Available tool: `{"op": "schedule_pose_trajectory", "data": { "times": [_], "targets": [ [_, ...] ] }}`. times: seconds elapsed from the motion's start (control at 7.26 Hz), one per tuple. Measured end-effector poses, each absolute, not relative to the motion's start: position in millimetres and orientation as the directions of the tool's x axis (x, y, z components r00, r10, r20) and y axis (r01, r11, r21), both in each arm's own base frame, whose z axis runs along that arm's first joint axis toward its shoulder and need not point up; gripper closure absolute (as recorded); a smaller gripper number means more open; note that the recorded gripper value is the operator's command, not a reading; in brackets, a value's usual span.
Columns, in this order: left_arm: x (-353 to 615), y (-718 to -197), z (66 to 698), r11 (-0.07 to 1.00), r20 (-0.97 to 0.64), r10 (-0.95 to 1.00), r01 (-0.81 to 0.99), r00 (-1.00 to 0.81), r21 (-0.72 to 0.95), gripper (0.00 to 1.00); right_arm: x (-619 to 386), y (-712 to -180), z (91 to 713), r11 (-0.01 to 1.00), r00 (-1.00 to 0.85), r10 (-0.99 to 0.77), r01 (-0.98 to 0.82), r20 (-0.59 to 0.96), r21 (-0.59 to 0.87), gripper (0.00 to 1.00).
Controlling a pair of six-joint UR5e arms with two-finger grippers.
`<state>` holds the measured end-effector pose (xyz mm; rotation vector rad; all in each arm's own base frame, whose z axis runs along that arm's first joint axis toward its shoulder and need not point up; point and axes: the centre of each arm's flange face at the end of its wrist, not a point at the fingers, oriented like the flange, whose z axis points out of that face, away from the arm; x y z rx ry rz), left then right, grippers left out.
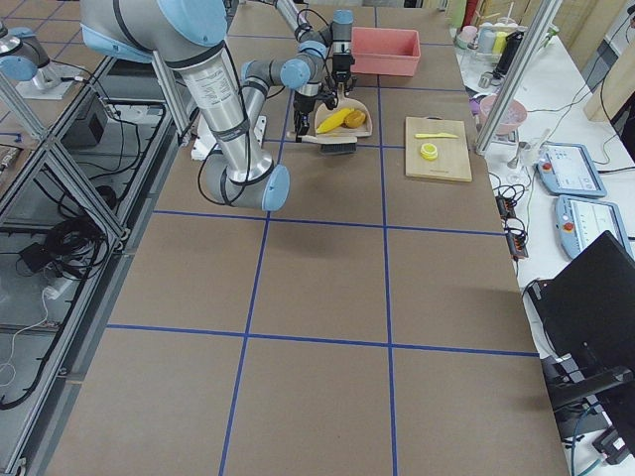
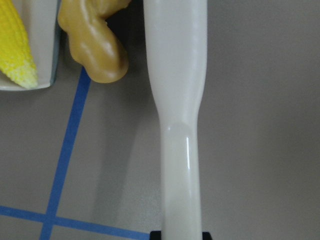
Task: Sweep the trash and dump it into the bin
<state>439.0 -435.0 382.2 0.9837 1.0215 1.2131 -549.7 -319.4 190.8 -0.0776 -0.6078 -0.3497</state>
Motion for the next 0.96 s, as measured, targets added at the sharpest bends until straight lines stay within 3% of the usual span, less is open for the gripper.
{"op": "schedule_pose_trajectory", "data": {
  "times": [0.41, 0.96],
  "targets": [
    [438.9, -435.0, 383.0, 0.097, -0.082, 0.994, -0.251, 0.069, 0.963, 0.74, -553.3, -318.9, 207.3, 0.939, 0.735, -0.302, 0.339, 0.607, 0.057, 1.00],
    [439.8, -435.0, 383.0, 0.097, -0.082, 0.994, -0.252, 0.068, 0.963, 0.74, -566.9, -308.1, 177.5, 0.930, 0.695, -0.315, 0.361, 0.647, 0.065, 1.00]
  ]
}}
